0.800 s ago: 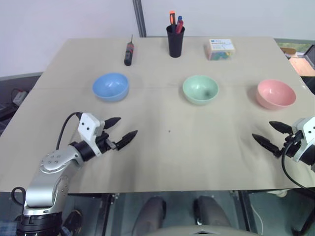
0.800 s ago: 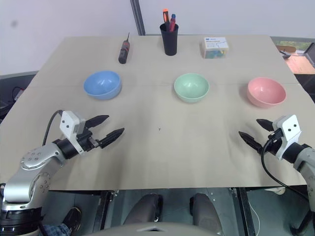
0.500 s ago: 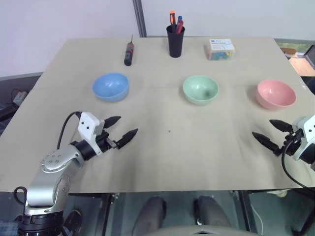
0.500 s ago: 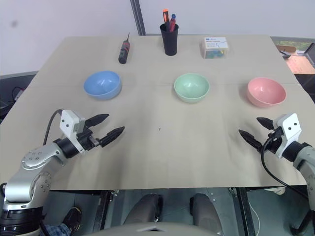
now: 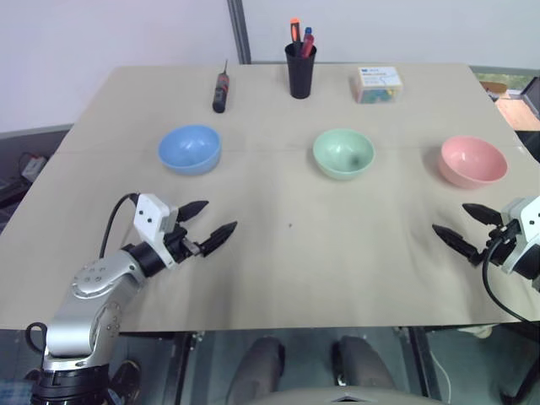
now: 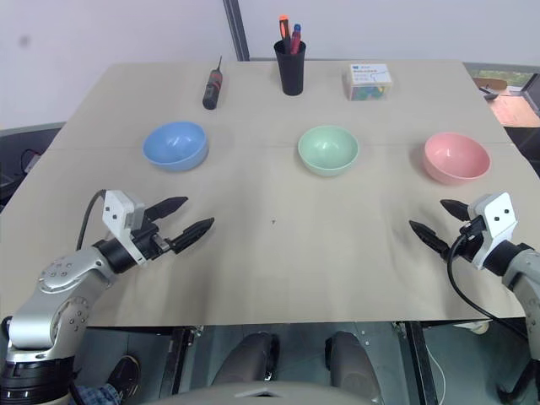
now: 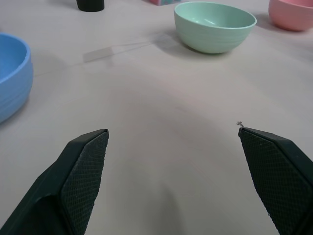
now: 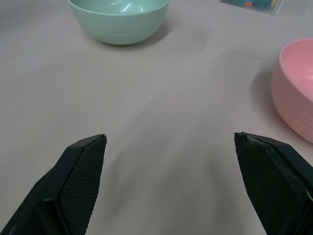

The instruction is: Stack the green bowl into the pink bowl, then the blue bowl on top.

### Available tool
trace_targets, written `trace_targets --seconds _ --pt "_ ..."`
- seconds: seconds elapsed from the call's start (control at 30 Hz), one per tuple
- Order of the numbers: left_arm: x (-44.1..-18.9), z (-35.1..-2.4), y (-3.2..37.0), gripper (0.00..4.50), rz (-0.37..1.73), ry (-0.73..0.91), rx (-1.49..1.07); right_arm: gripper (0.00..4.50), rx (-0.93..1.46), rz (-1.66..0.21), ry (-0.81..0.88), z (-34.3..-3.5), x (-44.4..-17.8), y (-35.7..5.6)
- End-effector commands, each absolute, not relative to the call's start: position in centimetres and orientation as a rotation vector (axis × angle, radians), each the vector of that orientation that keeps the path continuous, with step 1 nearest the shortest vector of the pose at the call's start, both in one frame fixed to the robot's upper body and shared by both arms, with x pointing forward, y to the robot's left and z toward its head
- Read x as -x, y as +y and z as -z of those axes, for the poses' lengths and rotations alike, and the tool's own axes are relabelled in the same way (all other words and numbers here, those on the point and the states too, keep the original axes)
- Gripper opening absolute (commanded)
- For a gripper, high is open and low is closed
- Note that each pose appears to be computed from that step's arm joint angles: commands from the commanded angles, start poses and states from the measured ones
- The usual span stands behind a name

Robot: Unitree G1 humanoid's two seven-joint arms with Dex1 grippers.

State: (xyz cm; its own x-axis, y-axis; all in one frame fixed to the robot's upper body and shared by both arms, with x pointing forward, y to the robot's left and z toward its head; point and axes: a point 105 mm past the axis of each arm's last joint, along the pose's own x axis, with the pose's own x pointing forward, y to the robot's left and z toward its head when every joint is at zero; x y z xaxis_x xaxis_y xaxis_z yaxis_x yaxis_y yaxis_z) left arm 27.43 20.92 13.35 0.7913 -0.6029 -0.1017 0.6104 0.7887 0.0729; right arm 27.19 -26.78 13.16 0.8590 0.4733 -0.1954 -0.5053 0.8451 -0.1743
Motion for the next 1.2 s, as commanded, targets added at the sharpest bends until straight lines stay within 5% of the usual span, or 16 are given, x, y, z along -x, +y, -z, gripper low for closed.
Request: trace_targets --seconds 0.03,0.73,1.2 --pt "-27.3 -14.4 20.9 4.50 0.655 0.029 -0.124 4.40 0.269 -0.523 0.107 -14.5 -27.4 -26.5" --pt "-26.1 -19.3 10.8 4.50 1.061 -0.146 -0.066 4.40 0.483 -0.392 0.118 -18.8 -35.0 -30.7" --pt "-26.8 -19.6 8.9 4.50 1.093 -0.159 -0.036 4.40 0.503 -0.345 0.411 -16.1 -40.5 -32.4"
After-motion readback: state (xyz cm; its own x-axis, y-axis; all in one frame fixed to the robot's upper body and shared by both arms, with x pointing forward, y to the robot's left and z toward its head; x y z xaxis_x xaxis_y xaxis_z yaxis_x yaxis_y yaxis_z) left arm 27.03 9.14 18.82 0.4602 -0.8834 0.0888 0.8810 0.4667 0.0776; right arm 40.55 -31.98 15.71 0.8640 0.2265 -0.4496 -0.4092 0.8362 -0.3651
